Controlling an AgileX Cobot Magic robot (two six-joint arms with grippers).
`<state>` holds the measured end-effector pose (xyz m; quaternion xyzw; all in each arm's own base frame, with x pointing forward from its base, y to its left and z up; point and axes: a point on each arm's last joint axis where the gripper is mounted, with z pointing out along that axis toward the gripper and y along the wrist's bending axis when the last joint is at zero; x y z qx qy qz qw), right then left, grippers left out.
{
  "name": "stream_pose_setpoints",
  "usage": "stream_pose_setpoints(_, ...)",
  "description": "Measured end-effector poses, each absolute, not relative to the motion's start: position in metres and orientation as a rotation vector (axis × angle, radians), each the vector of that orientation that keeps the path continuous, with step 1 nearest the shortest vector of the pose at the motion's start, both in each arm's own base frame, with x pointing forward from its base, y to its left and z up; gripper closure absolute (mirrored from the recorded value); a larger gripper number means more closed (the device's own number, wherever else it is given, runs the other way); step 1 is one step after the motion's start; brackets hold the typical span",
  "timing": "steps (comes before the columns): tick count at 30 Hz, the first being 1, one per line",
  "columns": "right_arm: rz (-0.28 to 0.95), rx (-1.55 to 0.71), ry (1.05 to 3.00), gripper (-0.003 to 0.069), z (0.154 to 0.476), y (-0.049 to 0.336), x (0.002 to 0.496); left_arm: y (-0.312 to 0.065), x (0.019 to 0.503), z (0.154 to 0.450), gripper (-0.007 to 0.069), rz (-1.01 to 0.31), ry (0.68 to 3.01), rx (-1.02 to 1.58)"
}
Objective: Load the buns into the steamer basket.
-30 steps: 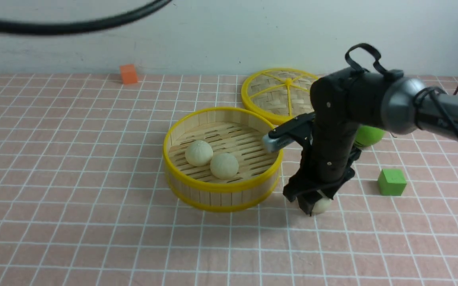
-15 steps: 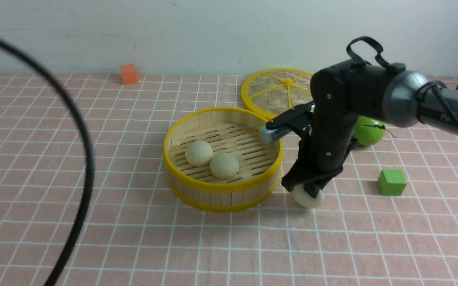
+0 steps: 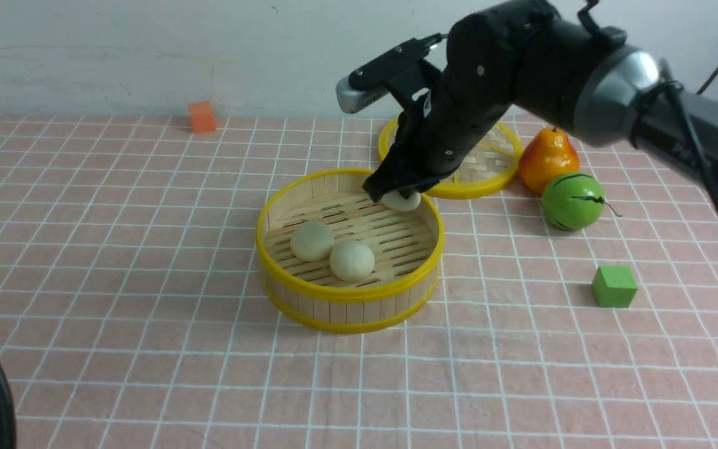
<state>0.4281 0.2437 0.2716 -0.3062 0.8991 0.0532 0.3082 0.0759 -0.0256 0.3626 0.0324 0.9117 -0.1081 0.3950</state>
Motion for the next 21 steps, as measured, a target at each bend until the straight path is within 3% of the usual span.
stream_pose_setpoints(4, 0.117, -0.828, 2.402, 0.0608, 0.236, 0.249, 0.44, -0.025, 0.074, 0.351, 0.0638, -0.264, 2.334, 0.085)
stream_pose_setpoints(7, 0.108, -0.839, 2.429, 0.0544, 0.217, 0.252, 0.444, -0.024, 0.073, 0.342, 0.0638, -0.256, 2.353, 0.087)
stream_pose_setpoints(8, 0.106, -0.844, 2.44, 0.048, 0.211, 0.252, 0.445, -0.024, 0.072, 0.337, 0.0638, -0.252, 2.363, 0.089)
stream_pose_setpoints(10, 0.106, -0.842, 2.44, 0.0431, 0.21, 0.252, 0.445, -0.023, 0.071, 0.335, 0.0638, -0.251, 2.364, 0.089)
stream_pose_setpoints(11, 0.111, -0.824, 2.439, 0.0336, 0.212, 0.252, 0.446, -0.023, 0.07, 0.331, 0.0638, -0.256, 2.355, 0.091)
stream_pose_setpoints(16, 0.12, -0.794, 2.43, 0.0121, 0.229, 0.251, 0.443, -0.022, 0.068, 0.312, 0.0638, -0.273, 2.32, 0.096)
stream_pose_setpoints(19, 0.137, -0.778, 2.416, 0.0047, 0.26, 0.247, 0.435, -0.02, 0.062, 0.299, 0.0638, -0.304, 2.289, 0.066)
stream_pose_setpoints(21, 0.154, -0.766, 2.398, 0.0036, 0.286, 0.243, 0.427, -0.017, 0.056, 0.294, 0.0638, -0.342, 2.242, 0.032)
